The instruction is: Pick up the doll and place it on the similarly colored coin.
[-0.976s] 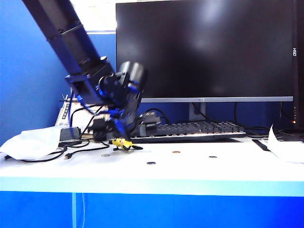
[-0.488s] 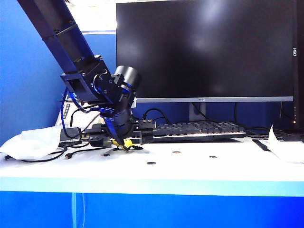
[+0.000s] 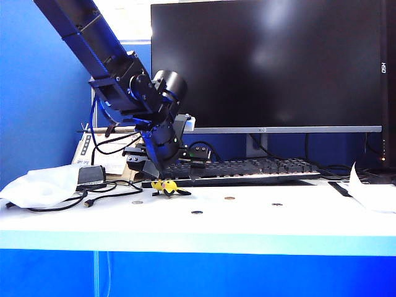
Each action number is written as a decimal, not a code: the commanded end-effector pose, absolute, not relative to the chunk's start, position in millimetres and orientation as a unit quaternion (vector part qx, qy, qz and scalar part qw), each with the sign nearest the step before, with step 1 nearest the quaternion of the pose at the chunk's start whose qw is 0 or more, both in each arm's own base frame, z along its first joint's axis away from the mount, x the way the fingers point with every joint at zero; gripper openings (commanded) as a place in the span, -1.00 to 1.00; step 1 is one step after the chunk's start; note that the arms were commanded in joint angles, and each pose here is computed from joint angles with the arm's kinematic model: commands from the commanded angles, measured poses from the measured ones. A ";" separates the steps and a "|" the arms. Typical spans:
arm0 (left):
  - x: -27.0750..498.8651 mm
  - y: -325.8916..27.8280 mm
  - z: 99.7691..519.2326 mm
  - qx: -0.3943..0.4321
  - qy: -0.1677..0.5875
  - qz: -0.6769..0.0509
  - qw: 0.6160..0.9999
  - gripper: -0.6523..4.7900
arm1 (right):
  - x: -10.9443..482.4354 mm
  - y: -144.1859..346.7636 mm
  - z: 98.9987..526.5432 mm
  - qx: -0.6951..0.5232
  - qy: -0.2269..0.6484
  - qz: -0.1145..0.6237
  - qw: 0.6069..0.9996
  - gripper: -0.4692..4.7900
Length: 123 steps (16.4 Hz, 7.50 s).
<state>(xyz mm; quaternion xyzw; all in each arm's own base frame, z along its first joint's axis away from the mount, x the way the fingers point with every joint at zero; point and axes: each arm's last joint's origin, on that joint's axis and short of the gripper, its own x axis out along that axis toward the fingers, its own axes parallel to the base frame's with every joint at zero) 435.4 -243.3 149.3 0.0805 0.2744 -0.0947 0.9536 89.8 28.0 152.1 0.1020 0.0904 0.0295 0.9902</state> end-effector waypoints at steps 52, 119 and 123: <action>416.3 -239.2 158.7 -0.340 0.384 0.132 0.848 1.00 | 90.0 28.0 150.7 0.101 0.092 0.029 0.990 -0.84; 374.8 -326.5 175.2 -0.212 0.395 -0.089 0.889 -0.78 | 90.1 28.0 150.7 0.101 0.092 0.029 0.990 -0.84; 379.2 -326.8 162.6 -0.217 0.397 -0.082 0.888 -0.78 | 90.1 28.0 150.7 0.101 0.092 0.029 0.990 -0.84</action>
